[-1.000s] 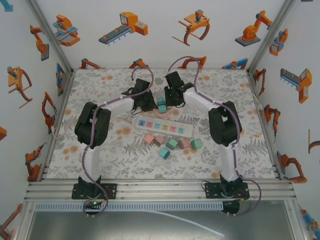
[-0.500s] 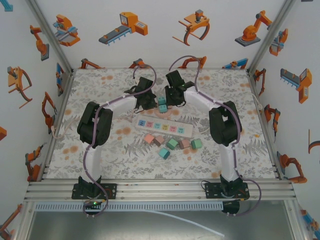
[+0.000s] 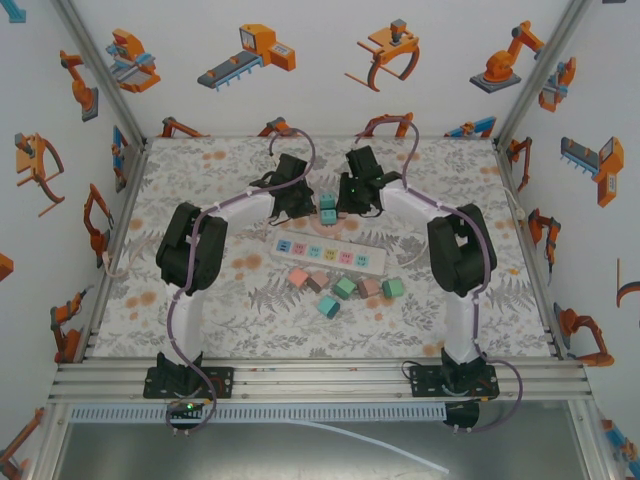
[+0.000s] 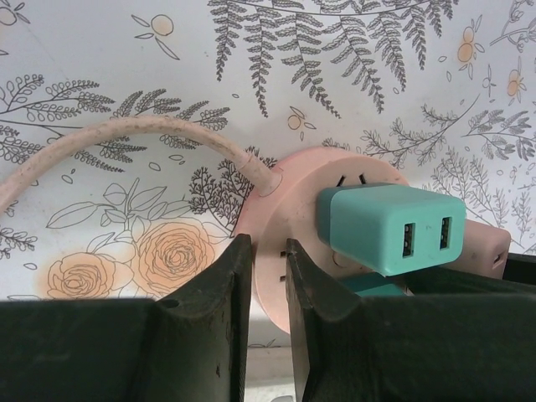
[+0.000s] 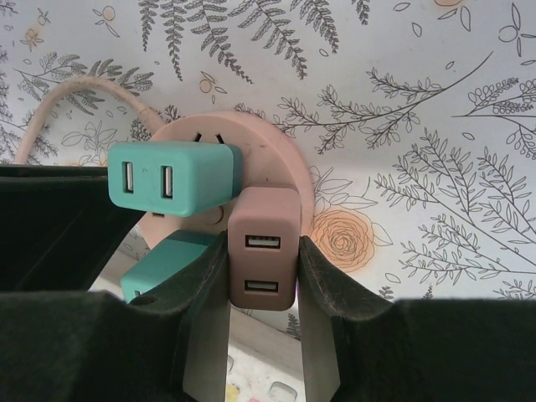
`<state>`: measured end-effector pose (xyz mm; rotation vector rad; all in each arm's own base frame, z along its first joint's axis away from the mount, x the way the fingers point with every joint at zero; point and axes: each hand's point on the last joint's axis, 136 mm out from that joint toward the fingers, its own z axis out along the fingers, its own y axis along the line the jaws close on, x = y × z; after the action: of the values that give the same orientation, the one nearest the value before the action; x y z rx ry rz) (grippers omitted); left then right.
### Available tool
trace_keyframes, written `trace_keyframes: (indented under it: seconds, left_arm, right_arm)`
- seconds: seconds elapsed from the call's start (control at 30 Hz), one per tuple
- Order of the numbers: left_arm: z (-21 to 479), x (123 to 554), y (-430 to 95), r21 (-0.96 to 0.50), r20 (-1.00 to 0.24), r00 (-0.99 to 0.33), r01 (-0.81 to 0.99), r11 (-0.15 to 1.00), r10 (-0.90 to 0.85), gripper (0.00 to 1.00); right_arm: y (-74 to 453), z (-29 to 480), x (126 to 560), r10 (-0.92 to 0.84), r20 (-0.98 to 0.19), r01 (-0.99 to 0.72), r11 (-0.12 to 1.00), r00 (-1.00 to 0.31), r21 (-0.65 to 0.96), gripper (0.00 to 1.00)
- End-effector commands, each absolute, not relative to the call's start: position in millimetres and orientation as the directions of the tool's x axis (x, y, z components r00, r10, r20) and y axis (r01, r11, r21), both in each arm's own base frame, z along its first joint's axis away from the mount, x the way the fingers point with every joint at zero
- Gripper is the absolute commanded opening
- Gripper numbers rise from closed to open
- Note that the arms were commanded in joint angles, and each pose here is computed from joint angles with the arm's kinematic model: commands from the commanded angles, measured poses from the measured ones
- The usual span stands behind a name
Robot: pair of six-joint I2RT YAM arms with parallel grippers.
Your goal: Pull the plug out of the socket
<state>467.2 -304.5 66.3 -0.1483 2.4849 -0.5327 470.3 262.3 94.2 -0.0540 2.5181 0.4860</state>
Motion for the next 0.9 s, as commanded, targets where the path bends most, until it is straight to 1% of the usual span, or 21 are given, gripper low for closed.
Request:
trace_keyframes:
  seconds: [0.0, 0.07, 0.13, 0.17, 0.2, 0.3, 0.4, 0.47, 0.6, 0.77, 0.8, 0.87]
  left_arm:
    - [-42.5, 414.5, -263.4, -0.153, -0.351, -0.932, -0.043, 0.987, -0.095, 0.24]
    - [-42.0, 415.6, -262.5, -0.132, -0.349, -0.934, -0.031, 0.991, -0.076, 0.23]
    - [-42.6, 416.6, -263.3, -0.123, -0.346, -0.936, -0.023, 0.992, -0.065, 0.2]
    - [-42.5, 417.4, -263.1, -0.117, -0.347, -0.936, -0.023, 0.993, -0.063, 0.19]
    - [-43.1, 417.6, -263.3, -0.111, -0.348, -0.936, -0.018, 0.994, -0.056, 0.17]
    - [-42.3, 420.3, -260.7, -0.067, -0.365, -0.931, 0.003, 0.998, -0.022, 0.16]
    - [-40.9, 423.0, -257.8, -0.011, -0.381, -0.924, 0.028, 1.0, 0.022, 0.21]
    - [-40.8, 423.0, -258.7, -0.009, -0.381, -0.924, 0.037, 0.999, 0.03, 0.23]
    - [-41.1, 422.4, -258.7, 0.004, -0.384, -0.922, 0.047, 0.999, 0.045, 0.24]
    - [-39.9, 423.2, -260.0, 0.017, -0.395, -0.917, 0.054, 0.998, 0.056, 0.24]
    - [-40.4, 423.3, -259.9, 0.018, -0.395, -0.917, 0.054, 0.998, 0.057, 0.24]
    - [-40.2, 423.1, -259.9, 0.018, -0.395, -0.917, 0.054, 0.998, 0.056, 0.24]
  right_arm:
    - [306.5, 198.1, 469.0, 0.164, -0.643, -0.291, 0.79, -0.748, 0.539, 0.0]
    - [308.3, 197.7, 465.3, 0.077, -0.692, -0.333, 0.835, -0.718, 0.438, 0.0]
    - [312.3, 190.7, 458.0, -0.11, -0.735, -0.393, 0.892, -0.669, 0.224, 0.0]
    - [315.7, 186.7, 455.3, -0.161, -0.736, -0.413, 0.894, -0.658, 0.174, 0.0]
    - [317.7, 183.5, 453.7, -0.178, -0.73, -0.423, 0.891, -0.66, 0.165, 0.0]
    - [320.5, 189.2, 450.6, -0.163, -0.724, -0.426, 0.883, -0.67, 0.195, 0.0]
    - [317.6, 207.1, 453.3, -0.061, -0.723, -0.393, 0.869, -0.688, 0.301, 0.0]
    - [309.4, 209.5, 458.8, 0.011, -0.699, -0.348, 0.861, -0.715, 0.37, 0.0]
    - [293.3, 209.3, 462.1, 0.054, -0.679, -0.298, 0.871, -0.732, 0.39, 0.0]
    - [285.7, 229.8, 462.7, 0.182, -0.661, -0.266, 0.814, -0.728, 0.516, 0.0]
    - [283.0, 232.9, 463.0, 0.184, -0.668, -0.265, 0.818, -0.721, 0.511, 0.0]
    - [280.2, 229.6, 461.6, 0.131, -0.691, -0.275, 0.852, -0.711, 0.445, 0.0]
